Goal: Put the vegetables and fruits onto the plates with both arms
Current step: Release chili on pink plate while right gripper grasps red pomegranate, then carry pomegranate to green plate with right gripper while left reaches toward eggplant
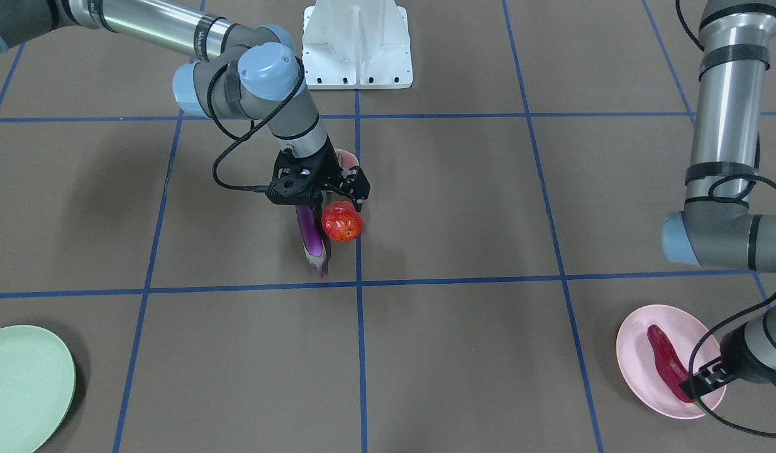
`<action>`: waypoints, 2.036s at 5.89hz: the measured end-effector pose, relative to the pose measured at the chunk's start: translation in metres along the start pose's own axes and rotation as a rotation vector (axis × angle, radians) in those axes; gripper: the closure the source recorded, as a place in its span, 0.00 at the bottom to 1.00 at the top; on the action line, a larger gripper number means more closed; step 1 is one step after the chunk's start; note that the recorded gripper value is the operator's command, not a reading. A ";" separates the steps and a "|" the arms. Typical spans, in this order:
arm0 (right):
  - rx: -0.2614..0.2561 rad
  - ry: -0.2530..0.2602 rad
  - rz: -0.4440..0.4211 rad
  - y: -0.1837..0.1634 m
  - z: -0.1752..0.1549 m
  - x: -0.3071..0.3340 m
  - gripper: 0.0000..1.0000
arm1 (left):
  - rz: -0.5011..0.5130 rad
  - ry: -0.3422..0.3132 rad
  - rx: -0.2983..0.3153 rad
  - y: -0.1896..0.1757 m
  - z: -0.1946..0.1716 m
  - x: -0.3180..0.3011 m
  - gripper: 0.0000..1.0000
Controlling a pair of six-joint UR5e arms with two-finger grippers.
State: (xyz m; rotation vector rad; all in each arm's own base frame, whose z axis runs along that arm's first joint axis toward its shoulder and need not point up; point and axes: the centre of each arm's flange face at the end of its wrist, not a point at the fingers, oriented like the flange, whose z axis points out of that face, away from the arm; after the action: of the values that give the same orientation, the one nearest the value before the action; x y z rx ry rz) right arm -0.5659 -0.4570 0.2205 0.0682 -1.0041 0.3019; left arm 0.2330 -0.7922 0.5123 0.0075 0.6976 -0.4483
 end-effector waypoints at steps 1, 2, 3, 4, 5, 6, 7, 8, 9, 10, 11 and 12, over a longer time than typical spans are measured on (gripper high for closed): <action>0.009 0.011 0.002 -0.003 0.007 -0.003 0.06 | -0.005 0.002 0.001 0.001 0.000 0.001 0.00; 0.016 0.023 0.003 -0.005 0.013 -0.003 0.30 | -0.010 0.003 0.001 0.001 0.000 0.001 0.00; 0.024 0.031 0.005 -0.007 0.016 -0.002 0.43 | -0.011 0.005 0.002 0.002 -0.001 0.001 0.00; 0.032 0.034 0.009 -0.008 0.018 -0.002 0.91 | -0.022 0.013 0.005 0.003 -0.005 0.005 0.00; 0.032 0.036 0.015 -0.008 0.019 -0.002 1.00 | -0.051 0.040 0.012 0.010 -0.017 0.024 0.00; 0.031 0.030 0.023 -0.012 0.015 -0.002 1.00 | -0.093 0.075 0.008 0.031 -0.036 0.063 0.00; 0.019 0.008 0.041 -0.034 -0.004 -0.002 1.00 | -0.131 0.100 -0.009 0.065 -0.058 0.108 0.00; -0.005 -0.009 0.076 -0.076 -0.030 0.011 1.00 | -0.170 0.126 -0.040 0.115 -0.074 0.155 0.00; -0.009 -0.011 0.094 -0.128 -0.056 0.038 1.00 | -0.209 0.157 -0.085 0.172 -0.081 0.208 0.00; -0.006 0.007 0.091 -0.184 -0.078 0.079 1.00 | -0.227 0.185 -0.140 0.236 -0.087 0.269 0.00; -0.004 0.044 0.091 -0.240 -0.090 0.130 1.00 | -0.234 0.206 -0.193 0.297 -0.095 0.321 0.00; 0.006 0.089 0.085 -0.292 -0.099 0.182 1.00 | -0.229 0.218 -0.237 0.350 -0.102 0.360 0.00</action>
State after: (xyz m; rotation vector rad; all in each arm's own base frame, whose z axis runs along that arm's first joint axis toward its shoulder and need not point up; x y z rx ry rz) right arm -0.3123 -0.6771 0.3439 0.0176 -0.9191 0.3823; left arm 0.5534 -0.6021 0.1606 -0.2516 0.9681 -0.5868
